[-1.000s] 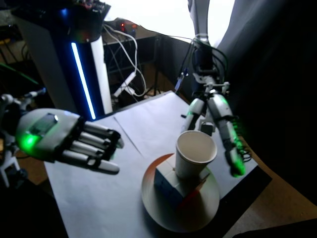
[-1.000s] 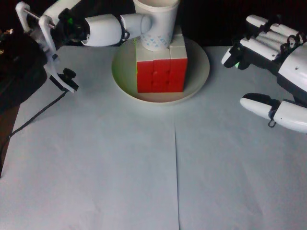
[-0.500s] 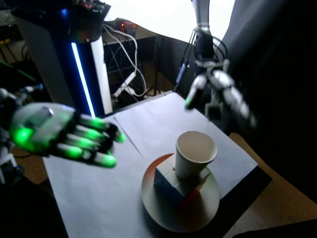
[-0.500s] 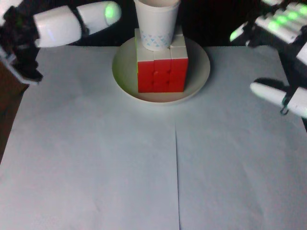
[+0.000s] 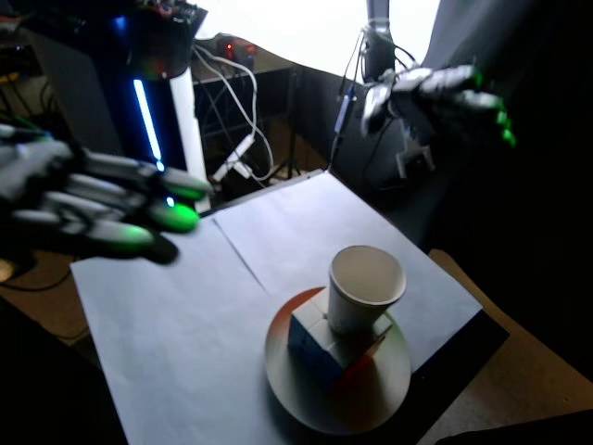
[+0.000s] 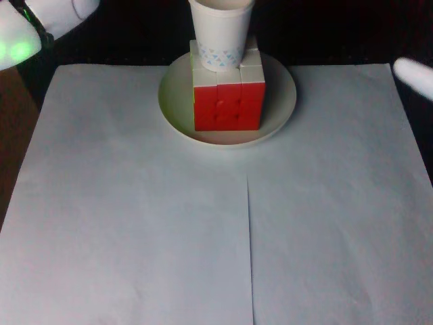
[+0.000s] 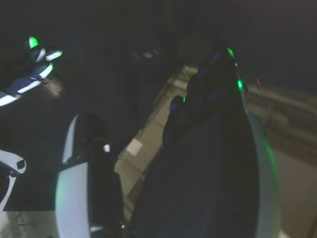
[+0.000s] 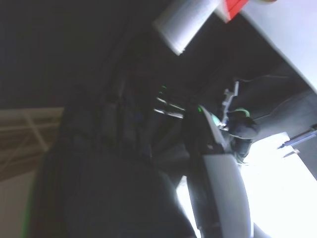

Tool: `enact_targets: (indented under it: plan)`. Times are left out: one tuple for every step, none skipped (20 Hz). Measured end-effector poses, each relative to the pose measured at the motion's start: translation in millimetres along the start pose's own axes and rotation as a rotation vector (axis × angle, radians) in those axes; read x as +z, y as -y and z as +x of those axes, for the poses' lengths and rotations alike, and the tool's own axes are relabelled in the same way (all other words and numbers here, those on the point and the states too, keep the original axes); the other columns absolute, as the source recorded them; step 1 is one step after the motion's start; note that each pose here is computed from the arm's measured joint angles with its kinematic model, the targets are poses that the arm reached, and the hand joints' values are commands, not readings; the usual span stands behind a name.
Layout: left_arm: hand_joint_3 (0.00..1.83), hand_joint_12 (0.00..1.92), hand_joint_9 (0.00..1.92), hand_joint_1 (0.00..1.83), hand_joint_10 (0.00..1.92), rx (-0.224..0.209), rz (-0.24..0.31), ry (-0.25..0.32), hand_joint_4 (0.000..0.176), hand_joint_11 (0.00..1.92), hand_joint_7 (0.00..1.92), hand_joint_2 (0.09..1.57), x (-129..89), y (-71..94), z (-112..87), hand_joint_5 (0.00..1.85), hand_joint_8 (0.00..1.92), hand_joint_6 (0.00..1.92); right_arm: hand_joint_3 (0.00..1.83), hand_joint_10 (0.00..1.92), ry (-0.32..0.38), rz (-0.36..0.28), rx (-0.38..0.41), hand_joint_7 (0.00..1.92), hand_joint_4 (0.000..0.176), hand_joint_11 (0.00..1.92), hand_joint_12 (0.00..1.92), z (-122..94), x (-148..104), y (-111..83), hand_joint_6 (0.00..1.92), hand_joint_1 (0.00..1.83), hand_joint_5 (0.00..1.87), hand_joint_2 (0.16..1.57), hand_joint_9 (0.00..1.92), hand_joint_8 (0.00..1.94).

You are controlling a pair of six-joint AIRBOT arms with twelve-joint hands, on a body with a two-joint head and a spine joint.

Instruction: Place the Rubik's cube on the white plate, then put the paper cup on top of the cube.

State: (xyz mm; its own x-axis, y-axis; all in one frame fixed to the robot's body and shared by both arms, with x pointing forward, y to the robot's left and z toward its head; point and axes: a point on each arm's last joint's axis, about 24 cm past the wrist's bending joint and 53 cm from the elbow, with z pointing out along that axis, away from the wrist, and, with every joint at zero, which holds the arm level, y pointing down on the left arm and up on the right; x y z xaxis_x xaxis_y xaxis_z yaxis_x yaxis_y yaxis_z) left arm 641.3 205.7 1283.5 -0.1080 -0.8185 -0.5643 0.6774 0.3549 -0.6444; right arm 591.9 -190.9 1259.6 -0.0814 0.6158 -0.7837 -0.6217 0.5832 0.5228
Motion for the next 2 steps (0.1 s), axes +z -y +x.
enact_targets:
  plan:
    - [0.0,0.0,0.0,0.52,0.0,0.014,0.003,-0.007,0.173,0.01,0.0,1.2,-2.2,2.1,0.4,0.0,0.0,0.0,0.0,0.05,0.021,-0.003,-0.003,0.0,0.03,0.0,0.73,-6.3,-1.2,-0.8,0.0,0.39,0.0,1.33,0.12,0.0]
    - [0.0,0.0,0.0,0.52,0.0,0.022,0.01,-0.007,0.173,0.01,0.0,1.2,-4.5,4.8,-0.6,0.0,0.0,0.0,0.0,0.05,0.048,-0.012,-0.009,0.0,0.03,0.0,0.73,-14.9,-2.0,-3.3,0.0,0.39,0.0,1.33,0.12,0.0]
